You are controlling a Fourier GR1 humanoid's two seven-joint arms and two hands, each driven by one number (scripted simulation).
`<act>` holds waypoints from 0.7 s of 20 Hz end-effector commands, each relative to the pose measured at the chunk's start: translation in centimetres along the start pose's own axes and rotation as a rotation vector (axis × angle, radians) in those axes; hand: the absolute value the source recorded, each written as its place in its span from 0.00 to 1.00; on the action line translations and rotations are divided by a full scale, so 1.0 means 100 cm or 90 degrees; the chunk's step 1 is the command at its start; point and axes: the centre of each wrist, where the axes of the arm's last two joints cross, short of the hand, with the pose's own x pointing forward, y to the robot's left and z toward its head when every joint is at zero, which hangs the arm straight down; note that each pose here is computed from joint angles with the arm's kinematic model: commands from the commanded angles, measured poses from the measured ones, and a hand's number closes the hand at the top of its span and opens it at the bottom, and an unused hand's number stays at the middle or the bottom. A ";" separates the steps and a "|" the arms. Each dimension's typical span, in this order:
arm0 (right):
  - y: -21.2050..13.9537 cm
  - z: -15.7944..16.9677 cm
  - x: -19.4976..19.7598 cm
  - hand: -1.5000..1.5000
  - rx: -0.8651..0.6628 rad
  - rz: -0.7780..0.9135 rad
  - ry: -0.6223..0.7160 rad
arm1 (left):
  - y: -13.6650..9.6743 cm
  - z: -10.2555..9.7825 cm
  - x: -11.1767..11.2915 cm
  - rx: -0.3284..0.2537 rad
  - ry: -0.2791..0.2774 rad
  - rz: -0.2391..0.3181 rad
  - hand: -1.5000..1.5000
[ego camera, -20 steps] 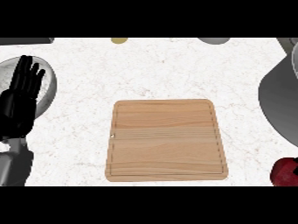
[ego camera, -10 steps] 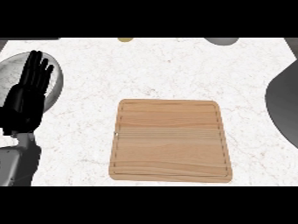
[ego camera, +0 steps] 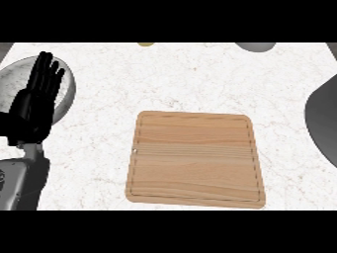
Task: Pick the pear from the cutting board and place it in the pot
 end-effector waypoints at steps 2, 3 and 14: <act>0.007 -0.014 -0.044 1.00 0.013 0.005 -0.003 | -0.003 0.002 -0.005 -0.004 -0.002 0.005 0.50; 0.029 0.001 -0.046 1.00 0.016 0.004 -0.007 | -0.010 0.009 -0.005 -0.006 0.000 0.001 0.50; 0.075 -0.017 -0.067 0.00 0.191 -0.071 0.111 | -0.012 0.000 0.002 -0.020 -0.012 -0.003 0.50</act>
